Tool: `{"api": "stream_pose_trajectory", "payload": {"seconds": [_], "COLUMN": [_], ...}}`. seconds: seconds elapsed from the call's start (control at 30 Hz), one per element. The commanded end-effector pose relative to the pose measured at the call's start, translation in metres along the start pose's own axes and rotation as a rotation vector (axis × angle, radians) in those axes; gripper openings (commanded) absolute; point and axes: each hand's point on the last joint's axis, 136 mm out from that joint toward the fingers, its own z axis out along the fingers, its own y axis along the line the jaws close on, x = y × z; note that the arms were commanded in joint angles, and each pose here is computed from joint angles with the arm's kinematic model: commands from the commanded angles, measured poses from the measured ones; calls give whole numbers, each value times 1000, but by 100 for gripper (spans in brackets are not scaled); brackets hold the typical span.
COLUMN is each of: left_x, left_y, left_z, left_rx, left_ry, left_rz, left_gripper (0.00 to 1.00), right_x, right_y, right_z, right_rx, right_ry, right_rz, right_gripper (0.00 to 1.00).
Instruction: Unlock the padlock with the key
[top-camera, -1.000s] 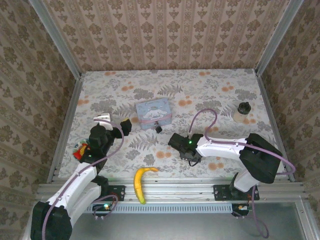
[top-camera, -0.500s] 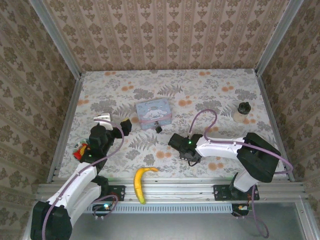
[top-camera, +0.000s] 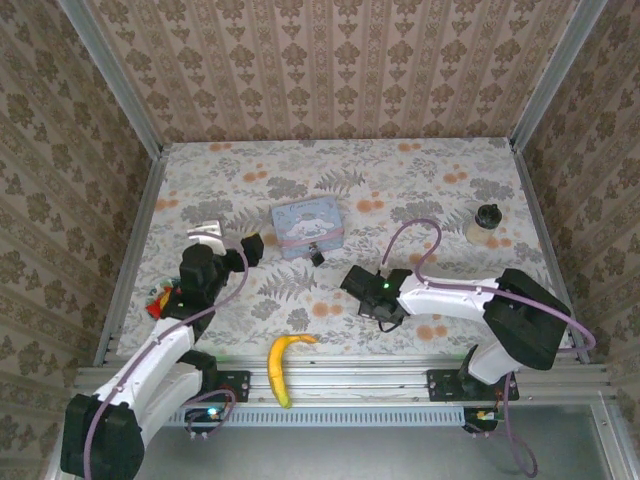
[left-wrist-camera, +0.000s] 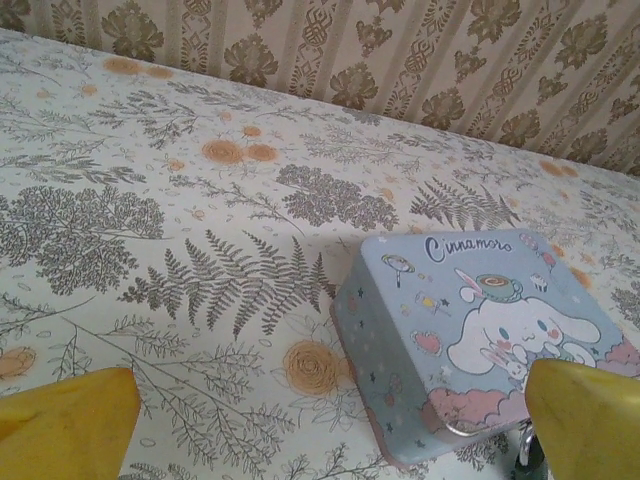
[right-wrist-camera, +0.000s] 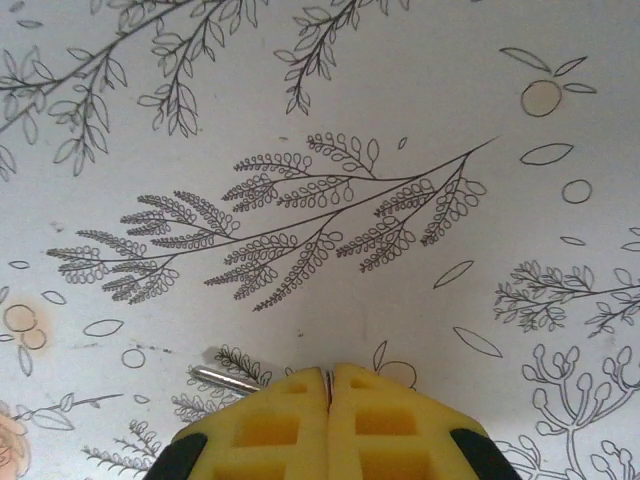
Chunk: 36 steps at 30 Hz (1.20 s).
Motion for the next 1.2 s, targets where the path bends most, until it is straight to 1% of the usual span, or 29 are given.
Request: {"api": "stream_pose_trajectory", "payload": {"seconds": [0.0, 0.13, 0.27, 0.3, 0.4, 0.43, 0.47, 0.6, 0.7, 0.9, 0.93, 0.97, 1.0, 1.17], "left_x": [1, 15, 25, 28, 43, 47, 53, 62, 66, 69, 70, 72, 74, 81], "left_y": [-15, -34, -50, -57, -80, -89, -95, -129, -146, -166, -169, -170, -172, -184], "left_z": [3, 8, 12, 12, 13, 13, 13, 10, 7, 7, 7, 8, 8, 10], "left_rx": [43, 103, 152, 174, 250, 279, 297, 423, 478, 552, 564, 571, 580, 638], "left_ry": [52, 128, 167, 180, 250, 274, 303, 398, 451, 503, 507, 514, 522, 560], "left_rz": [-51, -68, -86, -91, -101, -101, -103, -128, -117, -119, -117, -114, -112, -116], "left_gripper": [100, 100, 100, 99, 91, 89, 88, 85, 83, 74, 72, 69, 66, 56], "right_x": [-6, -11, -15, -19, -24, -29, -32, -43, -49, -59, -60, -58, -59, -62], "right_y": [0, 5, 12, 20, 35, 44, 49, 67, 79, 99, 102, 103, 105, 111], "right_z": [-11, -19, -24, -27, -31, -42, -45, -57, -64, -73, -75, -67, -66, -66], "right_rx": [-35, -80, -117, -154, -217, -270, -292, -365, -408, -473, -485, -470, -475, -493], "right_ry": [-14, -26, -39, -50, -64, -84, -91, -131, -154, -184, -188, -181, -182, -192], "right_rz": [20, 37, 39, 43, 31, 35, 31, 18, 10, 14, 15, 12, 13, 25], "right_gripper": [0, 0, 0, 0, 0, 0, 0, 0, 0, 0, 0, 0, 0, 0]}}
